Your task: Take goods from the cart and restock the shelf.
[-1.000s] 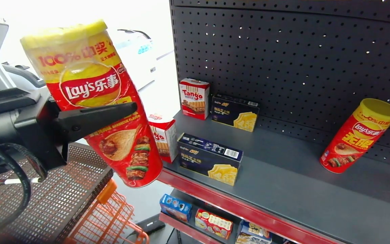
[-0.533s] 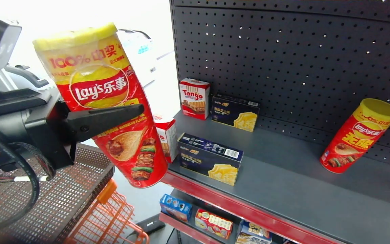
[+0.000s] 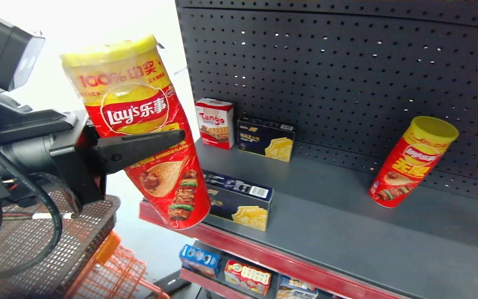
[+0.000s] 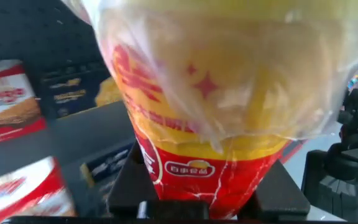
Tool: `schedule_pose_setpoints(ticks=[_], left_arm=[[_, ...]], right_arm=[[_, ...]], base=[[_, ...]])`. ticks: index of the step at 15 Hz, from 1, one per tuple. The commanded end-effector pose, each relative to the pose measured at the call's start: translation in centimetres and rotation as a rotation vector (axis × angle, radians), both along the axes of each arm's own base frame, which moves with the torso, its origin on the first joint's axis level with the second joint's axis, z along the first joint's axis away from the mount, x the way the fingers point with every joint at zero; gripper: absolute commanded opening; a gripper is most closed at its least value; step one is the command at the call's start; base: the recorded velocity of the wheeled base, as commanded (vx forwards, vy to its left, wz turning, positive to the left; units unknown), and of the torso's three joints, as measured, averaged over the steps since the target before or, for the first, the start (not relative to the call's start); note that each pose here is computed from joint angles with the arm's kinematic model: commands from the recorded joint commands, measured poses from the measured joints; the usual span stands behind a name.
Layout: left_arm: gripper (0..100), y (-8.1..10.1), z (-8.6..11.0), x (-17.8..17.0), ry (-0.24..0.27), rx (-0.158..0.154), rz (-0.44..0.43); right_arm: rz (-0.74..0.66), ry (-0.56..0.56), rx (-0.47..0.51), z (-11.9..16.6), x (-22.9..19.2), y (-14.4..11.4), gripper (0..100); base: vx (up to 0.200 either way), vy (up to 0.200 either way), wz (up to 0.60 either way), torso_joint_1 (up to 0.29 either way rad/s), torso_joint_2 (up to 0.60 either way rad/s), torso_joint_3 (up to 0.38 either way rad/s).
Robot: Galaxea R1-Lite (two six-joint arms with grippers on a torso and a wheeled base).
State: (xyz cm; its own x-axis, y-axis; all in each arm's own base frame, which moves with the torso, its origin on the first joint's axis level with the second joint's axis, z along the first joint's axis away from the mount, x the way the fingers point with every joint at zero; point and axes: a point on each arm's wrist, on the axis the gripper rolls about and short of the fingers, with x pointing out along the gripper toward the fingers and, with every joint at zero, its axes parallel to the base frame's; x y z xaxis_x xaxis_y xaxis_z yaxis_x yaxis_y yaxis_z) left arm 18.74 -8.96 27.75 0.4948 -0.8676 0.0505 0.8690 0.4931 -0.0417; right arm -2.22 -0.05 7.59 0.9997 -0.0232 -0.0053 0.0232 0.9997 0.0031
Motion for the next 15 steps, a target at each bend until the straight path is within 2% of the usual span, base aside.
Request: schedule_pose_setpoints(ticks=[1,6,13,15], left_arm=[[0,-0.06,0.00,0.12,0.001,0.000,-0.001],[0,-0.06,0.22,0.12,-0.006,-0.003,-0.001],[0,0.10,0.06,-0.10,-0.003,-0.002,0.004],[0,0.10,0.06,-0.10,-0.003,-0.002,0.004]], right_arm=[[0.000,0.001,0.000,0.01,0.01,0.00,100],[0.000,0.001,0.000,0.01,0.01,0.00,100],[0.000,0.001,0.000,0.01,0.01,0.00,100],[0.000,0.001,0.001,0.01,0.01,0.00,100]], base=[[0.000,0.000,-0.60,0.002,0.00,0.002],[0.000,0.000,-0.60,-0.005,0.00,0.001],[0.000,0.000,0.00,0.000,0.00,0.000],[0.000,0.000,-0.60,0.005,0.00,0.000]])
